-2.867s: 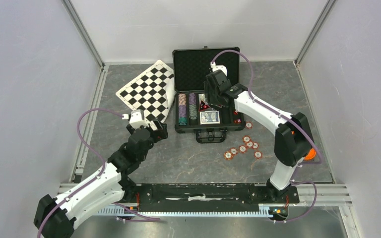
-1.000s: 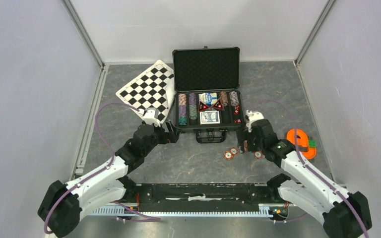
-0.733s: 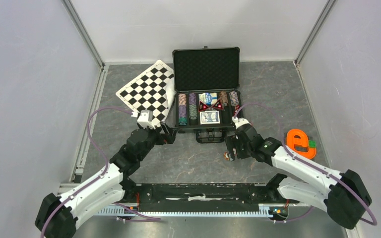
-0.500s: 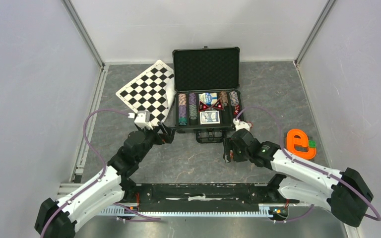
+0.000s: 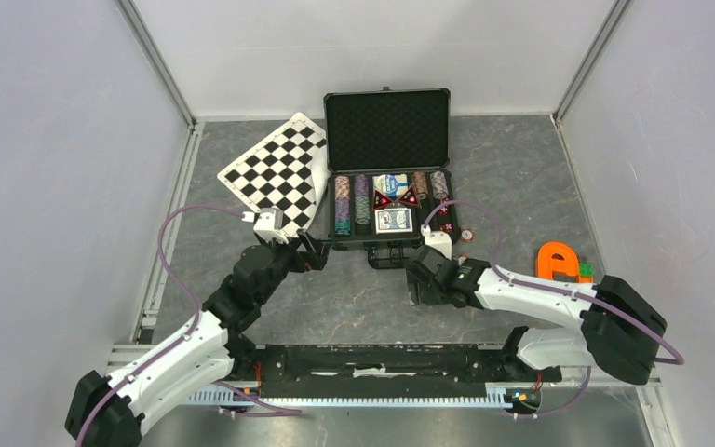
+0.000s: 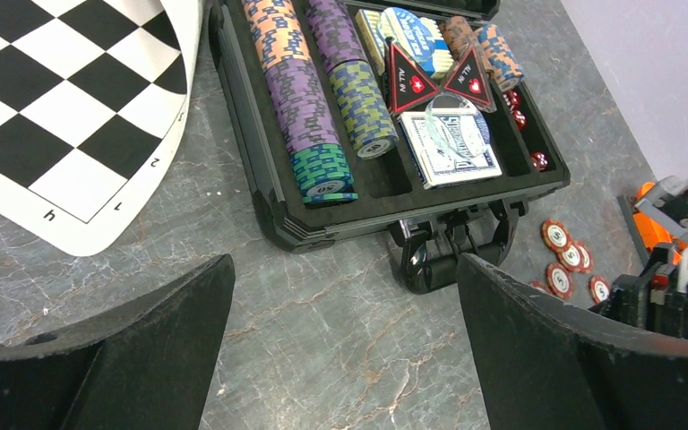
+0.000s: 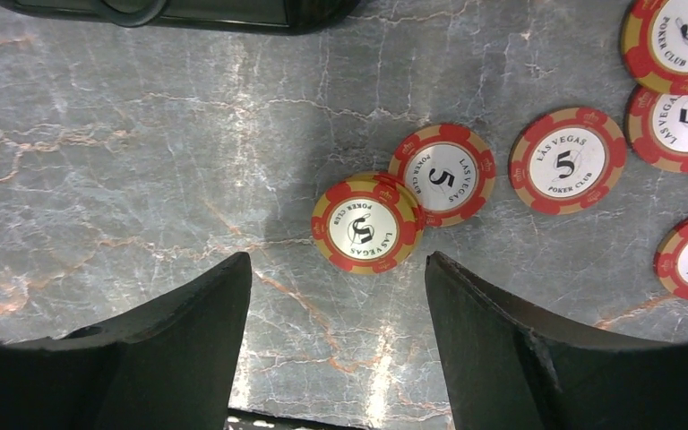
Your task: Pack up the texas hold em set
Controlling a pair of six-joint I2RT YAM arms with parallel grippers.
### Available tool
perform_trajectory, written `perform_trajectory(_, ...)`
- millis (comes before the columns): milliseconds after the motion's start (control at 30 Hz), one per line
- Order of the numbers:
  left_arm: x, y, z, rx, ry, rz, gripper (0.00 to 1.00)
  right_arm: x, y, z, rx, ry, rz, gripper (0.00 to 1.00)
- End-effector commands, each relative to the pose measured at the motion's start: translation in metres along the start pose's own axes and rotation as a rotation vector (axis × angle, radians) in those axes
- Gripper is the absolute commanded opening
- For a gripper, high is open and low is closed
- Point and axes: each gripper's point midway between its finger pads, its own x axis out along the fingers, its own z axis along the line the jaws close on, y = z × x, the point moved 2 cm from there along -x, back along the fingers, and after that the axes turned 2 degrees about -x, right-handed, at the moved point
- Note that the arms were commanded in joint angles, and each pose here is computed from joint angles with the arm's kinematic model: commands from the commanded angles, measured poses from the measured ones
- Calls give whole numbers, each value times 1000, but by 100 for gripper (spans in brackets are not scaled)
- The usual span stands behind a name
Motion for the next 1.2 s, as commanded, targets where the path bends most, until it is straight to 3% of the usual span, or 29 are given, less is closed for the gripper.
perform_trajectory(0,-2,-8,-9,-13,38,-27,100,8,0,-1,52,37,-7,76)
perform_trajectory(500,-6,-10,-12,-31,62,-36,100,22,11,-26,91,111,30,61)
perform_trajectory(733,-6,-11,-11,-27,55,-40,100,25,16,-26,34,128,84,41)
perform_trajectory(933,-5,-9,-10,-21,46,-32,100,14,1,-20,30,77,22,32)
perform_trajectory(1167,-2,-4,-20,-22,108,-7,100,-3,-28,-2,73,-92,-83,32)
